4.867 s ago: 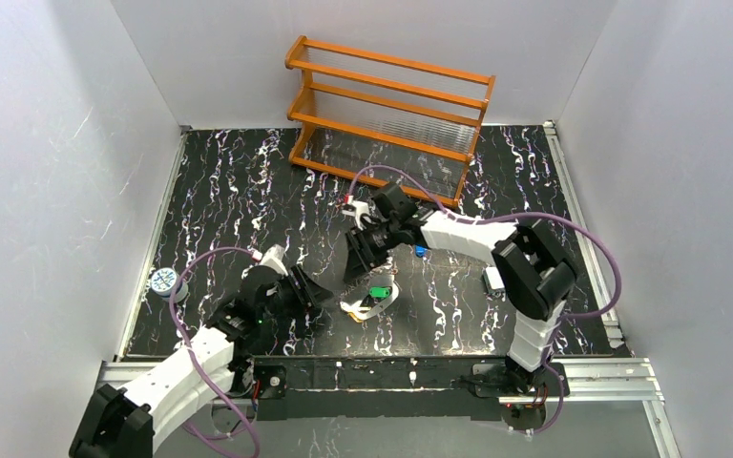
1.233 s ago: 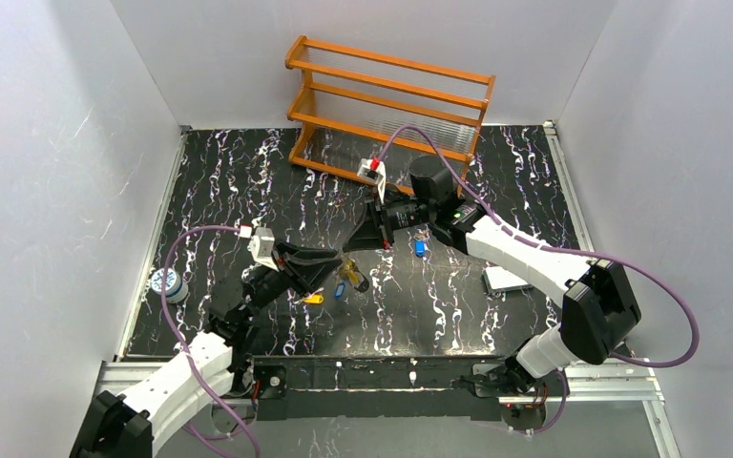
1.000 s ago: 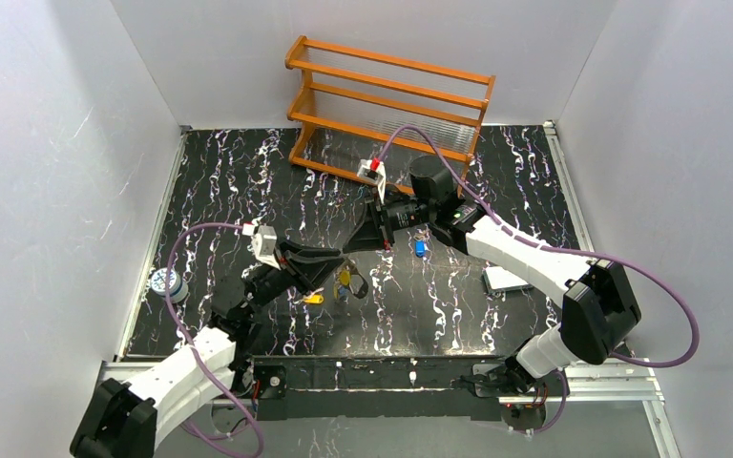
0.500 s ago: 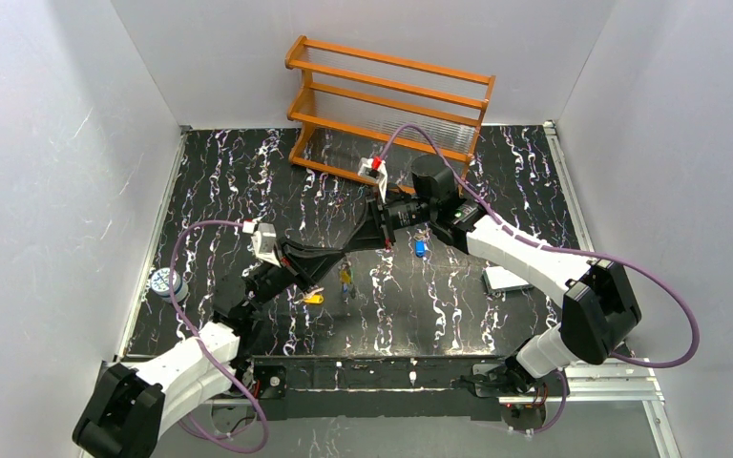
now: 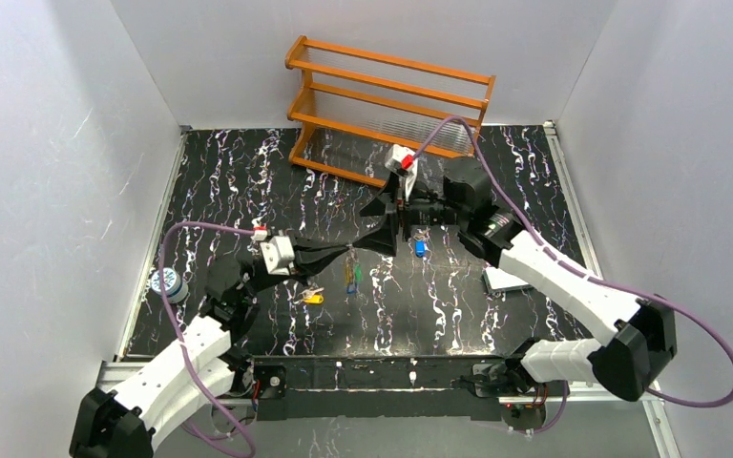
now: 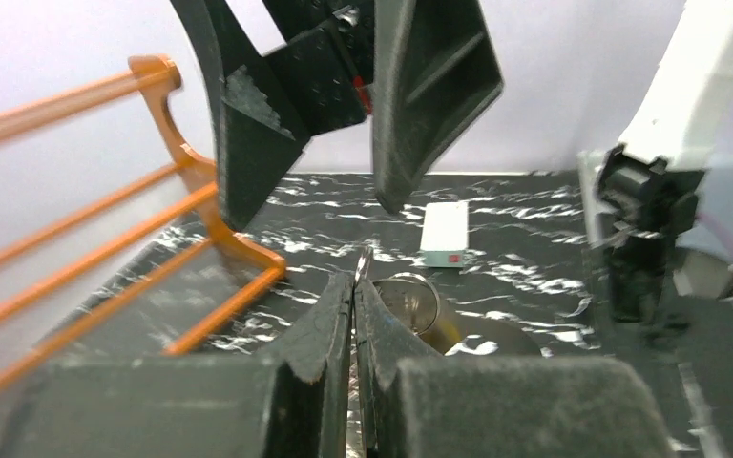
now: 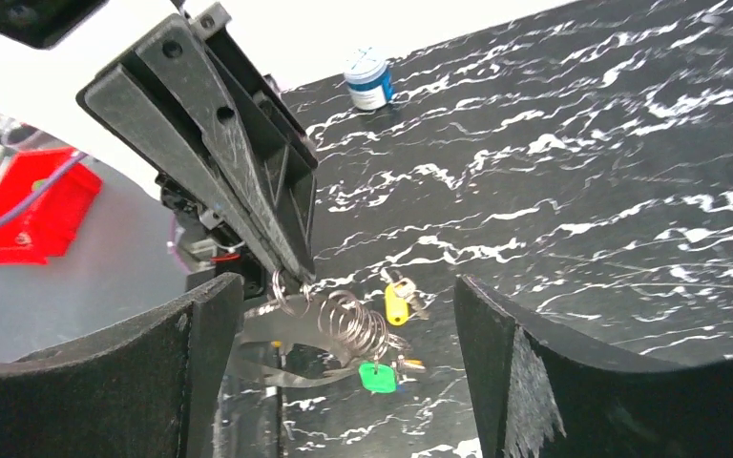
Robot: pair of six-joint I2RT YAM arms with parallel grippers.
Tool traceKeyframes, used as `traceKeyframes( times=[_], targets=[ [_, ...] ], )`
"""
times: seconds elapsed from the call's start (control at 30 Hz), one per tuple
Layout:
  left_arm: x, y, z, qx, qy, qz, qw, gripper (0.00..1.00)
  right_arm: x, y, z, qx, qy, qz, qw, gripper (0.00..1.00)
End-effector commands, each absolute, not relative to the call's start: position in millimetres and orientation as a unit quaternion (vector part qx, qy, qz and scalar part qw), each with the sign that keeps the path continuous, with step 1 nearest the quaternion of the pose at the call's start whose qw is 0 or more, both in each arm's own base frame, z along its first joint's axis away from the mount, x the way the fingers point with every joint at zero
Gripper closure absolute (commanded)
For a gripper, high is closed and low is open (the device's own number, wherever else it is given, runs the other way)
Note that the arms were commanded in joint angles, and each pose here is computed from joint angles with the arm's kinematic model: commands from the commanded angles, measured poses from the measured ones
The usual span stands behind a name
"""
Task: Put the keys on the keyring
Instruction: Adjust the keyring.
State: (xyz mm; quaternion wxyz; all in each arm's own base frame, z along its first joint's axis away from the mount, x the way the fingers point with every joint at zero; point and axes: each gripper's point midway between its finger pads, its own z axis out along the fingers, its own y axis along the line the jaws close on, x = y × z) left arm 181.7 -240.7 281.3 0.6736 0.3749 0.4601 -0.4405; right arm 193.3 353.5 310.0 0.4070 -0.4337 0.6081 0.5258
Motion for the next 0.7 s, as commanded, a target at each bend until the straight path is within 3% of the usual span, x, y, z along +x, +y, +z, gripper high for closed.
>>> traceKeyframes(
  times=[0.0, 0.17, 0.33, 0.67],
  targets=[
    [192, -241, 283, 0.517, 0.414, -0.299, 0.687, 1.0, 201, 341, 318, -0.468, 0.566, 0.473, 0.487, 0.12],
    [205, -231, 286, 0.59, 0.387, -0.186, 0.684, 1.0, 182, 328, 319, -0.522, 0.469, 0.448, 0.554, 0.12],
    [204, -229, 295, 0.616, 0.343, -0.14, 0.695, 1.0, 172, 324, 323, -0.544, 0.407, 0.437, 0.589, 0.13],
    [194, -234, 304, 0.617, 0.328, -0.16, 0.697, 1.0, 171, 348, 331, -0.547, 0.381, 0.463, 0.584, 0.41]
  ],
)
